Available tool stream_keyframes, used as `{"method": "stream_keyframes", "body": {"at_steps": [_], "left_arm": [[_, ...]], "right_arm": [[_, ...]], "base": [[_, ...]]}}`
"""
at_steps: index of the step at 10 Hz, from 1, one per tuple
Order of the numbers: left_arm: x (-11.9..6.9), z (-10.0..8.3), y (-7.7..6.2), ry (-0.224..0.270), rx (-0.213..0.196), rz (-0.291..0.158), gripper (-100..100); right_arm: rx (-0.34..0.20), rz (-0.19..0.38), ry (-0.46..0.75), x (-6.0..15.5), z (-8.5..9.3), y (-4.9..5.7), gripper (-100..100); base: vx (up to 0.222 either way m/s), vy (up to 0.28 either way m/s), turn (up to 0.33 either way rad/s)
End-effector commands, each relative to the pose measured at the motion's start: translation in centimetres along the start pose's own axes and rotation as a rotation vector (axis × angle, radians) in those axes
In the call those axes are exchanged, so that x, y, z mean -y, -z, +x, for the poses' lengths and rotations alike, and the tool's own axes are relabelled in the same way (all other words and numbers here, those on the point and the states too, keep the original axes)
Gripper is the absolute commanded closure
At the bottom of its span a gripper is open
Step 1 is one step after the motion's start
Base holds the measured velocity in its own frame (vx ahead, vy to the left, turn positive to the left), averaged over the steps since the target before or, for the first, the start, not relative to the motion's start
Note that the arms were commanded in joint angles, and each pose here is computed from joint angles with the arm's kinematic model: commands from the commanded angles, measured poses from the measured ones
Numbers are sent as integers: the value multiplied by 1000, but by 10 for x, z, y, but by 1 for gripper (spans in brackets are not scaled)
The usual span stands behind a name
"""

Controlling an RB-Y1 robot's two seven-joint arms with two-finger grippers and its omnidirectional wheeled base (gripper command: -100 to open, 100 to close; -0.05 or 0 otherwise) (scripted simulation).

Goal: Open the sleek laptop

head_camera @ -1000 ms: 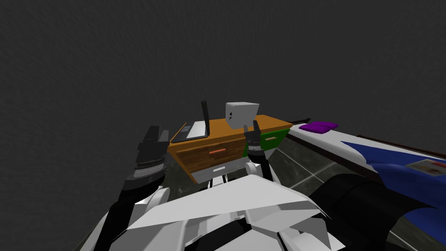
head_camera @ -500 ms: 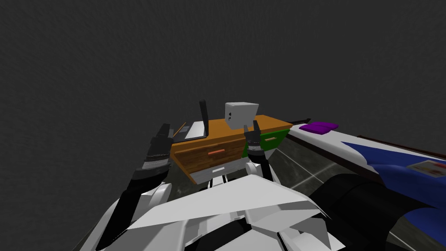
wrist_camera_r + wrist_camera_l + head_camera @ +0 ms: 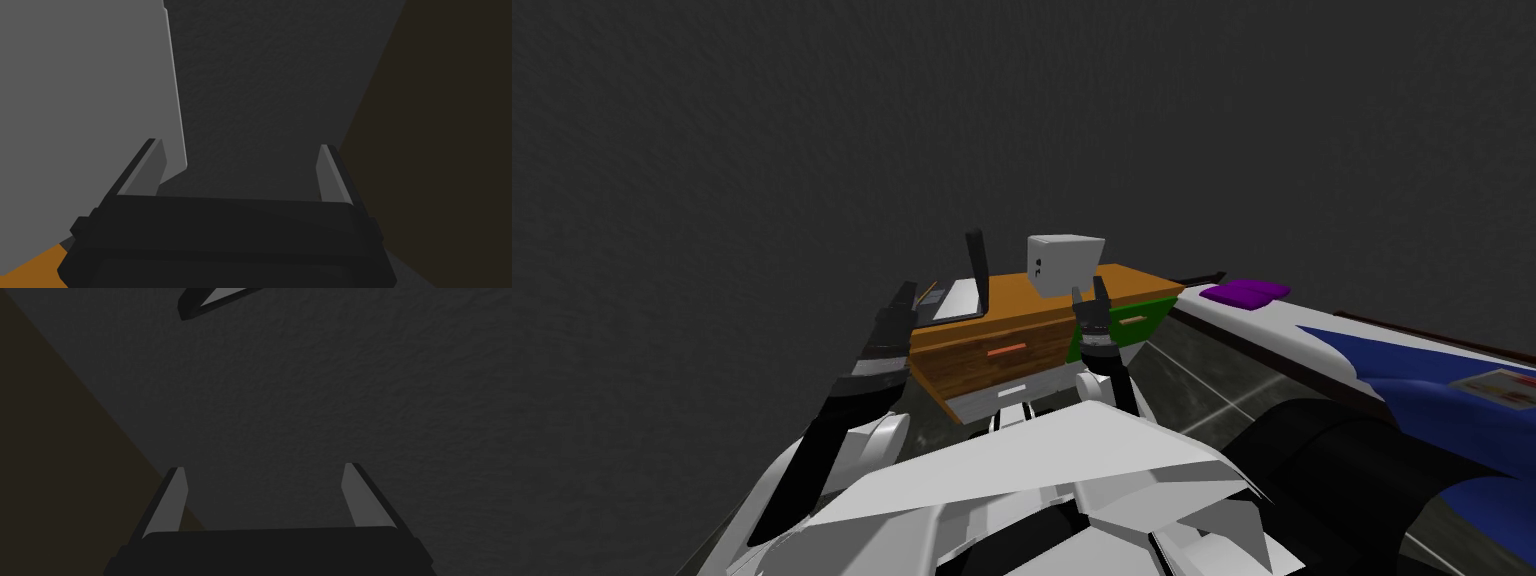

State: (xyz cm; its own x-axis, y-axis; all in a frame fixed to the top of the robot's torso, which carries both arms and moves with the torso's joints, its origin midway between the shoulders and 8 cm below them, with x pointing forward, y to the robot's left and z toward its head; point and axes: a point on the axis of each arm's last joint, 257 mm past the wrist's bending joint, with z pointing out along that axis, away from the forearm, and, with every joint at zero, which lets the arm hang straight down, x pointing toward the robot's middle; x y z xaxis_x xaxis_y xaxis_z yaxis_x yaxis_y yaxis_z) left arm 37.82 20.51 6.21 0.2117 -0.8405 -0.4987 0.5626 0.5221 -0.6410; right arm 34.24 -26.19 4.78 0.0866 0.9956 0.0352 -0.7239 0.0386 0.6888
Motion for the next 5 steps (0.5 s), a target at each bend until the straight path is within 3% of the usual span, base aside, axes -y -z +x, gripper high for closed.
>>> {"method": "stream_keyframes", "body": {"at_steps": [1,5], "left_arm": [[-7,7,-7,-37,-23,-35,-100],[-19,17,-15,-86,-60,-96,-100]], "right_arm": [[0,0,0,0,0,0,0],[0,0,0,0,0,0,0]], "base": [[5,-23,4],[8,-25,2]]}}
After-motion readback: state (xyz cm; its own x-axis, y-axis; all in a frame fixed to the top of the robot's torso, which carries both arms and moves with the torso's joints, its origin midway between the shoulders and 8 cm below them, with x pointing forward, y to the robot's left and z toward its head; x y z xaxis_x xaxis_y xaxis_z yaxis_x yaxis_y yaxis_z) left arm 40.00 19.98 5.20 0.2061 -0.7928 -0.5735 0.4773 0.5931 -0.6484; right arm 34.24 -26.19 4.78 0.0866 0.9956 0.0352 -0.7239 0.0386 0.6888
